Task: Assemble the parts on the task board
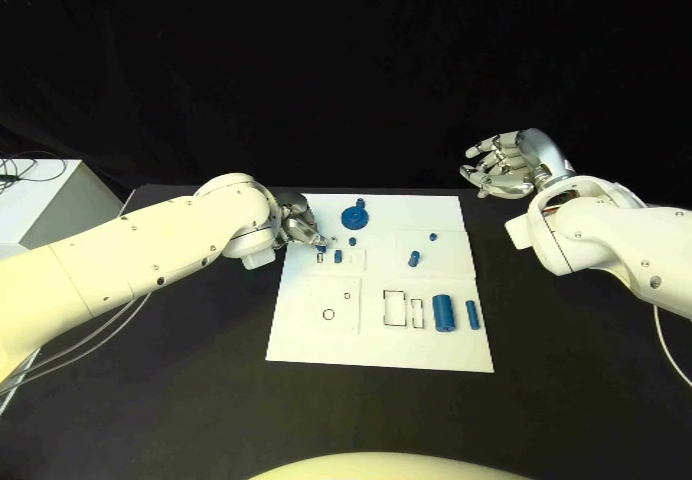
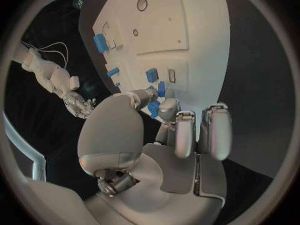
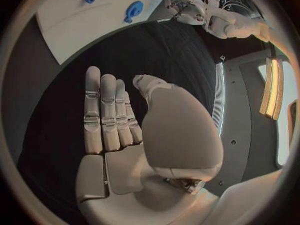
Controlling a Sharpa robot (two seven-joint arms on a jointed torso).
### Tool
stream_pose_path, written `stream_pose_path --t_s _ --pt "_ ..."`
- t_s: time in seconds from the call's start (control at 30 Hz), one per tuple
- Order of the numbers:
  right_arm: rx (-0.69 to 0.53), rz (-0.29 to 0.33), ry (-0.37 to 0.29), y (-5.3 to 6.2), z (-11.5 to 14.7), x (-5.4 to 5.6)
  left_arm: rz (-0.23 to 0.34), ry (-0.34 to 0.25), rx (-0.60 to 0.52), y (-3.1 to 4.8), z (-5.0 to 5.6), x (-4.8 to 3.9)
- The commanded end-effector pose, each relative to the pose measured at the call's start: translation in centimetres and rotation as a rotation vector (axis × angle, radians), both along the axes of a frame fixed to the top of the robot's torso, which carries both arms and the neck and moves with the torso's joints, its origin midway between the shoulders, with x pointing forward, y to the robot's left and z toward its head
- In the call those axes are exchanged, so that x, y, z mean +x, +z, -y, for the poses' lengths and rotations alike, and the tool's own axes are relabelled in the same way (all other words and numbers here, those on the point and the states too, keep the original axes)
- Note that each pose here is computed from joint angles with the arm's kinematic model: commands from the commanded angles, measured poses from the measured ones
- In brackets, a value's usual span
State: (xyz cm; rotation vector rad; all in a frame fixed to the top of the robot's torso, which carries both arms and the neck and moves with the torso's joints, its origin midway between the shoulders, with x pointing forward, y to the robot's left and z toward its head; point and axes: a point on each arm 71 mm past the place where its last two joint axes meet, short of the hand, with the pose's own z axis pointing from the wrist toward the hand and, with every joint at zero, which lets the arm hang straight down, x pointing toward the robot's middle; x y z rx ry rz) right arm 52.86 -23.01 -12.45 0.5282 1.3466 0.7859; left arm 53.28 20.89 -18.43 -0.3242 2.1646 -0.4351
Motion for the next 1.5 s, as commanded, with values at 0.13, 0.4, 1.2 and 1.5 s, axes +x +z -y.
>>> stream_pose_path --t_s 0.13,0.4,1.2,1.5 --pt "0.099 0.038 -0.014 0.2 0.4 0.3 -0.003 -0.022 0.015 -0.23 0.0 -0.25" --pt "0.147 0.058 -0.006 0.3 0.5 0.4 -0.010 -0.038 0.035 -0.53 0.1 -0.48" --pt "0.172 0.055 -0.006 0.2 0.7 0.5 -0.019 -0.046 0.058 -1.69 0.3 -0.82" --pt "0.172 0.055 -0.006 0.2 0.7 0.4 -0.014 -0.045 0.065 -1.72 0.1 -0.84"
